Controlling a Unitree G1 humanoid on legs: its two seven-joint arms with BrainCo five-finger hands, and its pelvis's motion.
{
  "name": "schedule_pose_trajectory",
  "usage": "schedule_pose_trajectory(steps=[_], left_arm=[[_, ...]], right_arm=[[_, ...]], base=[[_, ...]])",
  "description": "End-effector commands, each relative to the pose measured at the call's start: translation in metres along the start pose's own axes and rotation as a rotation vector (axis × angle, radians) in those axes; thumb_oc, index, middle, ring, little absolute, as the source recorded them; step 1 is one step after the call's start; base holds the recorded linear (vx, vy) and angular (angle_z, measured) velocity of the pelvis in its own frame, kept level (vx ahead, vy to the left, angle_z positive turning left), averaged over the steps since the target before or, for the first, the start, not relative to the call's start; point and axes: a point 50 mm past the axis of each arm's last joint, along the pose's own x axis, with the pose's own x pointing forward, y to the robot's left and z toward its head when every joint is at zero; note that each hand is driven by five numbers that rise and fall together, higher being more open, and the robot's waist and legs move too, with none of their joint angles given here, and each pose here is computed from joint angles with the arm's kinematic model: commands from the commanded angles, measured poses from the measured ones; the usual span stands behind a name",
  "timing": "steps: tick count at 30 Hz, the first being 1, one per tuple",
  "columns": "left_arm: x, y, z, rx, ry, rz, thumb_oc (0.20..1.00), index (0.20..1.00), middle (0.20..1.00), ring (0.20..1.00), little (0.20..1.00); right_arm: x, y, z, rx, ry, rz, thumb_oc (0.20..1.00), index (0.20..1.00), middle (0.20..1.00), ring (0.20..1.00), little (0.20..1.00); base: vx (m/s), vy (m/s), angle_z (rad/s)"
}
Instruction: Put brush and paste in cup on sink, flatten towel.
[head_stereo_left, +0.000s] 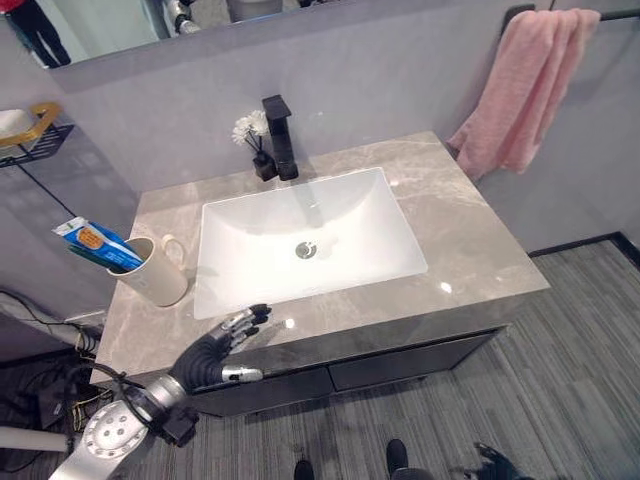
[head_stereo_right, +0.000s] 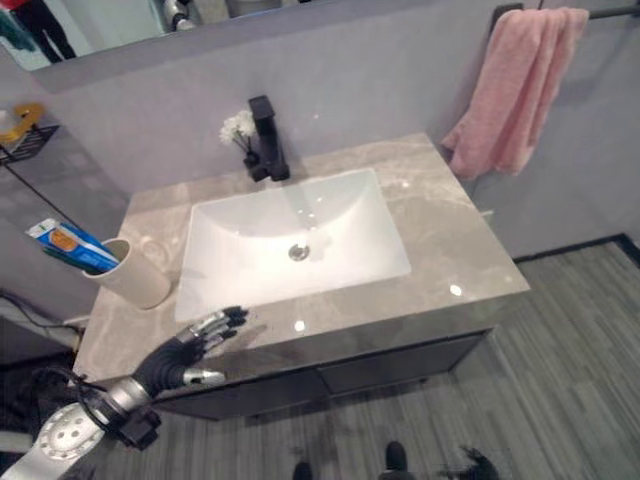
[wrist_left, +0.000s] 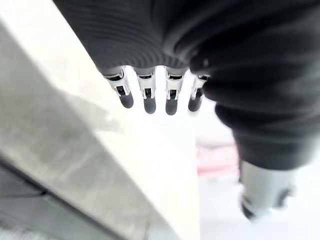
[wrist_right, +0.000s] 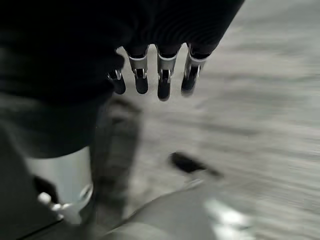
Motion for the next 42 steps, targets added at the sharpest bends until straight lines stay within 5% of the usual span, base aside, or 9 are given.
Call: schedule_pose_trajectory(steps=[1, 25, 42], left_arm=[[-0.004, 0.014, 0.032, 0.062, -0.164, 0.072, 0.2, 0.2, 0.2, 0.2, 0.2], [-0.017, 0.035, -0.002, 0.061, -0.161, 0.521, 0.2, 0.2, 0.2, 0.2, 0.2], [-0.001, 0.052, 0.006, 0.166, -0.201, 0.589, 0.2, 0.2, 0.2, 0.2, 0.2]], right_arm=[[0.006, -0.011, 0.027, 0.02, -0.125, -0.018, 1.0, 1.0, 1.0, 1.0, 1.0], [-0.003, 0.003, 0.034, -0.073, -0.2, -0.061, 1.0, 1.0, 1.0, 1.0, 1.0], [0.009, -0.005, 0.044, -0.032, -0.176, -0.128, 1.0, 1.0, 1.0, 1.0, 1.0]], base=[[-0.01, -0.036, 0.2], [-0.01, -0.014, 0.1], [-0.01, 0.009, -0.07]])
